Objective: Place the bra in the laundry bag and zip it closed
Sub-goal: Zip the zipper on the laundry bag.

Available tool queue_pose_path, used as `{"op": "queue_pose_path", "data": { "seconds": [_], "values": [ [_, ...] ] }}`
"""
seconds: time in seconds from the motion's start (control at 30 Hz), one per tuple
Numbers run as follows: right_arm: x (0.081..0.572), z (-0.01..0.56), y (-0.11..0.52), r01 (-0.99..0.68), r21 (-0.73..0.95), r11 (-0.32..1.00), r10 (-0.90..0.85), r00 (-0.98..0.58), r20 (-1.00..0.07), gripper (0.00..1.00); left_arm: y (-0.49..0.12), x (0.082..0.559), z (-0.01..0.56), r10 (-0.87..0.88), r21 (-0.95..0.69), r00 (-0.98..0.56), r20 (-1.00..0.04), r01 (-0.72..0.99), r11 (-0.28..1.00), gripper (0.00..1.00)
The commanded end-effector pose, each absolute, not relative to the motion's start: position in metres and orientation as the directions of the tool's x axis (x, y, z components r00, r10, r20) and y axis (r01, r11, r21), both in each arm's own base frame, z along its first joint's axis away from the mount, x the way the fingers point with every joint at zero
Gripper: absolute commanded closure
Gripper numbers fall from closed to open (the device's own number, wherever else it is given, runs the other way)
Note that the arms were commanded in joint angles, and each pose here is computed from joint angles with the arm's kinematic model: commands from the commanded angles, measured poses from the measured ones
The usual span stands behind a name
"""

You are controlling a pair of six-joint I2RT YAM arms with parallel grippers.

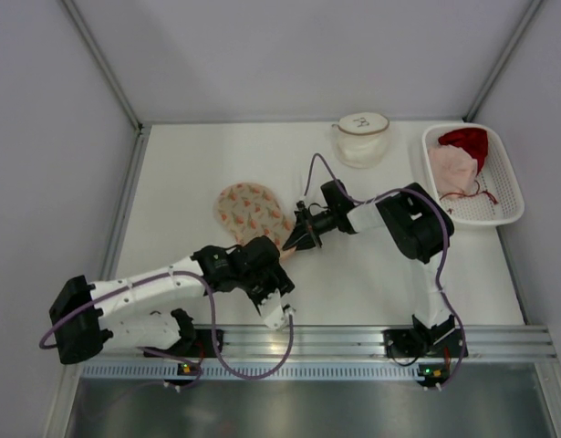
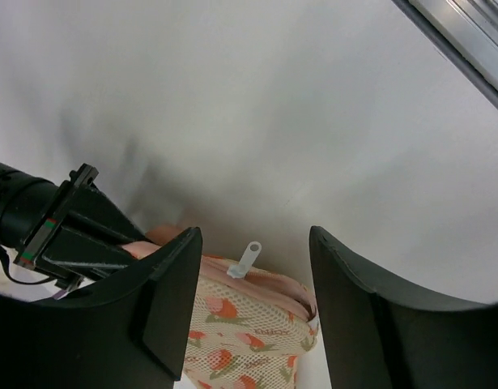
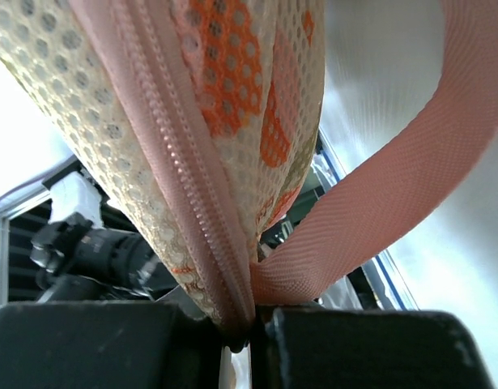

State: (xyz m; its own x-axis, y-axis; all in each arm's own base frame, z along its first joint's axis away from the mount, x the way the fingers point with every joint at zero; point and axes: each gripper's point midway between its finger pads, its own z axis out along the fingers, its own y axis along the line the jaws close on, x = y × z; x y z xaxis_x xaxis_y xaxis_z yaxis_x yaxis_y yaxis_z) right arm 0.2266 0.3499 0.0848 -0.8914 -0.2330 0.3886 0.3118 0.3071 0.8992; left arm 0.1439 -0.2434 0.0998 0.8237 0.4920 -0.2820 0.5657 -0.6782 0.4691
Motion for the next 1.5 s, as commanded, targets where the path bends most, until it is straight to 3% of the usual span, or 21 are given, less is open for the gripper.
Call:
{"op": "queue_pose_path", "data": {
  "seconds": [0.0, 0.23, 0.37, 0.6, 0.97, 1.27, 1.47],
  "values": [
    [0.239, 0.1, 0.352, 0.31, 0.912, 0.269, -0.226, -0.9, 0.372, 1.0, -0.239, 0.151, 0.096, 0.475, 0.503, 0.869, -0.14, 0.476, -0.722, 0.37],
    [0.234, 0.097, 0.351, 0.343, 0.897, 0.278, -0.218, -0.887, 0.406, 1.0, -0.229, 0.185, 0.073, 0.457, 0.701, 0.873, 0.17, 0.219, -0.679, 0.33],
    [0.23, 0.1, 0.351, 0.344, 0.895, 0.283, -0.217, -0.886, 0.41, 1.0, -0.222, 0.192, 0.071, 0.491, 0.74, 0.844, 0.213, 0.189, -0.645, 0.33],
    [0.224, 0.099, 0.354, 0.333, 0.895, 0.296, -0.231, -0.885, 0.405, 1.0, -0.232, 0.188, 0.089, 0.488, 0.834, 0.856, 0.171, 0.138, -0.534, 0.34],
    [0.226, 0.101, 0.359, 0.334, 0.899, 0.284, -0.234, -0.885, 0.403, 1.0, -0.234, 0.17, 0.093, 0.396, 0.852, 0.903, 0.167, 0.07, -0.519, 0.36],
    [0.224, 0.102, 0.359, 0.327, 0.902, 0.282, -0.238, -0.887, 0.396, 1.0, -0.234, 0.175, 0.093, 0.433, 0.848, 0.889, 0.147, 0.112, -0.518, 0.36],
    [0.221, 0.102, 0.361, 0.31, 0.905, 0.292, -0.246, -0.89, 0.384, 1.0, -0.234, 0.186, 0.104, 0.507, 0.879, 0.854, 0.115, 0.15, -0.453, 0.38]
  ]
}}
